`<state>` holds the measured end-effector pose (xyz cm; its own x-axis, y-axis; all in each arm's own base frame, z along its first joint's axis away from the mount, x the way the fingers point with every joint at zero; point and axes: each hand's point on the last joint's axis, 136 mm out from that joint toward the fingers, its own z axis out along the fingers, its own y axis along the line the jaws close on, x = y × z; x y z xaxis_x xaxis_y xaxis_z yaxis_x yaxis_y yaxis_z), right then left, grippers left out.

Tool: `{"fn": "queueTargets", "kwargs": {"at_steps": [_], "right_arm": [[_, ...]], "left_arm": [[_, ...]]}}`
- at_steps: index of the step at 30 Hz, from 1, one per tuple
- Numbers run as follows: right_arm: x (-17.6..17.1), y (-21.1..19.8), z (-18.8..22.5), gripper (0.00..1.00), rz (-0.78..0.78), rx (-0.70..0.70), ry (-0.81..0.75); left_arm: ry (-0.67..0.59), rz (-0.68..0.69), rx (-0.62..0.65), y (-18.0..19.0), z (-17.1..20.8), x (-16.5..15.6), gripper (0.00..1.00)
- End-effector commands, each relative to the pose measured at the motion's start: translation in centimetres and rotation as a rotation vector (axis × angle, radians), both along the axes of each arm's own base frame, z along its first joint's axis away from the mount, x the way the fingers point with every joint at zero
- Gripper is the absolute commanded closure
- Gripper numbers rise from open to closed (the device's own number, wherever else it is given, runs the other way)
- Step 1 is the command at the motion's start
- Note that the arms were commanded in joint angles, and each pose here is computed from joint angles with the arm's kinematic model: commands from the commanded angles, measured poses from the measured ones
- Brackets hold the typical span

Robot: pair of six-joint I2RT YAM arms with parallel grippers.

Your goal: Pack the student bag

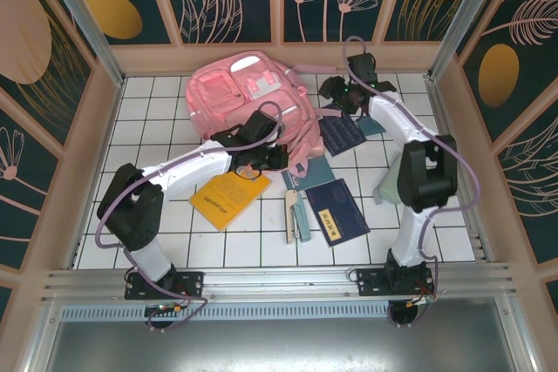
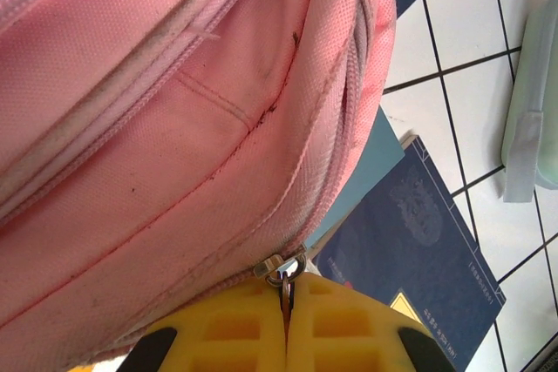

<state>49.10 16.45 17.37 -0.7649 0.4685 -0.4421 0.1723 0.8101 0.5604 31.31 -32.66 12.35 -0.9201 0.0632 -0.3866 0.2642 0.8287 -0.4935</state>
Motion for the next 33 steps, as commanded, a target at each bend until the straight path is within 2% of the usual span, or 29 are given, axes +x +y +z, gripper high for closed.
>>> {"fn": "queueTargets", "kwargs": {"at_steps": [1,7,15,18,23,24,27,30,33], "right_arm": [[-3.4,1.0,0.8,0.39,-0.013,0.062,-0.023],[-8.7,5.0,-1.3,0.36,0.034,0.172,0.042],[-11.5,9.6,-5.2,0.35,0.063,0.199,0.152],[-11.5,10.5,-6.3,0.42,0.057,0.209,0.185],[-11.3,11.9,-7.0,0.71,0.073,0.181,0.205],[-11.2,11.9,-6.9,0.72,0.071,0.178,0.203],[-11.2,11.4,-6.6,0.68,0.059,0.149,0.199],[-11.3,10.6,-5.9,0.51,0.046,0.112,0.196],[-12.0,10.1,-5.4,0.39,0.041,0.084,0.220]], "left_arm": [[0.015,-0.032,-0.031,-1.3,0.3,0.2,1.00],[0.018,-0.043,-0.006,-1.0,-0.2,0.1,1.00],[0.002,-0.048,0.014,-0.4,0.2,-0.2,1.00],[-0.004,-0.049,0.015,-0.3,0.5,-0.2,1.00],[-0.013,-0.036,0.039,0.3,0.5,-0.2,1.00],[-0.016,-0.032,0.046,0.5,0.4,-0.2,1.00],[-0.020,-0.017,0.061,0.8,0.1,0.0,1.00],[-0.028,-0.013,0.050,0.6,0.4,0.1,1.00],[-0.035,-0.022,0.023,0.0,1.2,0.3,1.00]]}}
